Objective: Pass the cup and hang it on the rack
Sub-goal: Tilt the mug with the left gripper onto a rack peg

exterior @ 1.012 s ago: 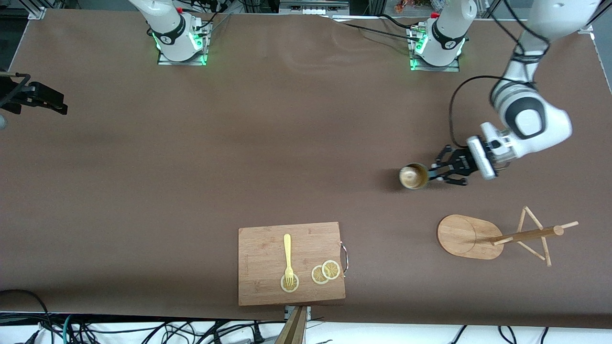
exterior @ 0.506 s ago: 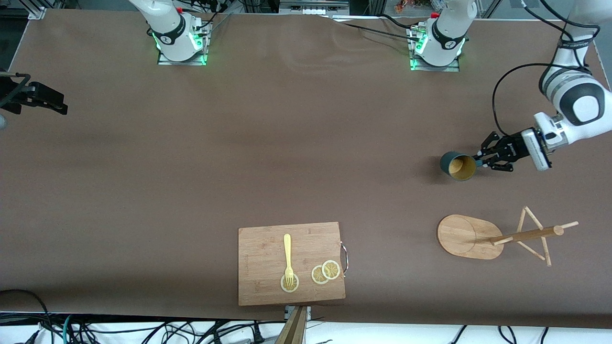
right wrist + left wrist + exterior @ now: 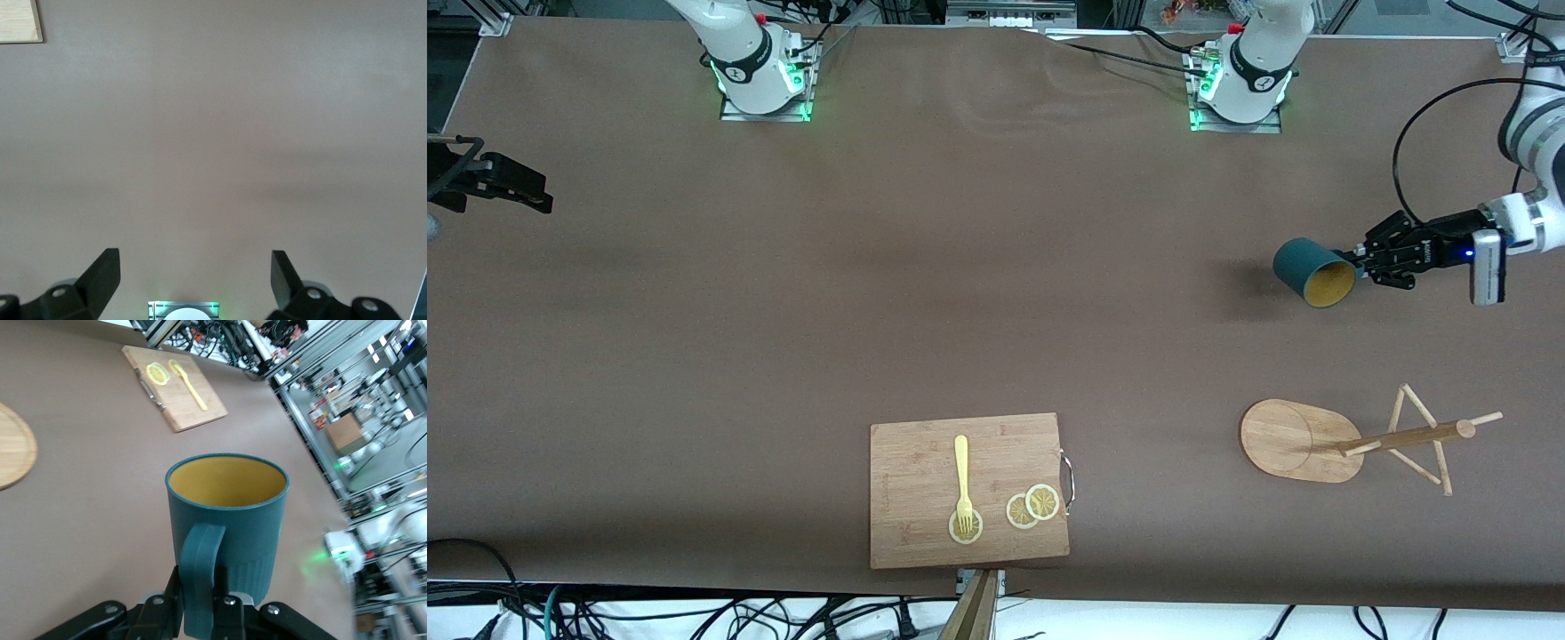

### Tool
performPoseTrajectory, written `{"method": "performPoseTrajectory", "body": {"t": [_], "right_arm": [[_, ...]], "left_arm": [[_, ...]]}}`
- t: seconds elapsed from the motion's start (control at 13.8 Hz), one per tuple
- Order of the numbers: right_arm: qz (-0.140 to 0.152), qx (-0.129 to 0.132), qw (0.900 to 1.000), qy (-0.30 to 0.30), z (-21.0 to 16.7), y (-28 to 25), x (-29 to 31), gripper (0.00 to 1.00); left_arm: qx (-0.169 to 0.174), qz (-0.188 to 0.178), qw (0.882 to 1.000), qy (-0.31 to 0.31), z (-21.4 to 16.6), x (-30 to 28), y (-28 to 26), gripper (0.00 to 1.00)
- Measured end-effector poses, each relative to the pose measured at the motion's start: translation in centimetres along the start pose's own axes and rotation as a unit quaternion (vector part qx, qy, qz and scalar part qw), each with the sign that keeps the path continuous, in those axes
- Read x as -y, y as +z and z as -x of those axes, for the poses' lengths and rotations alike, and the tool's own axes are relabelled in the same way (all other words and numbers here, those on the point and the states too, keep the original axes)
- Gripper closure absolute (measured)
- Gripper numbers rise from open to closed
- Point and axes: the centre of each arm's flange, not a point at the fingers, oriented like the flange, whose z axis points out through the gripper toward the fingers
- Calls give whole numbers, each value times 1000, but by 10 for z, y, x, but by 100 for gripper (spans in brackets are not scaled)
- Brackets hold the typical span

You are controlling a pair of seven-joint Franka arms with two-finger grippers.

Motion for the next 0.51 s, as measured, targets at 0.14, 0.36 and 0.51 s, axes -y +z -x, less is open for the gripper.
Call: {"method": "performPoseTrajectory", "body": {"t": [0.14,0.36,0.51], "right_arm": [[0,0,1000,0,0,0,0,0],[0,0,1000,0,0,0,0,0],[0,0,1000,0,0,0,0,0]], "left_arm": [[4,11,999,-49,-27,-12,-15,80],[3,9,991,-132,-40,-9,-24,80],[-6,15,983,-180,-37,8,-26,80]]}}
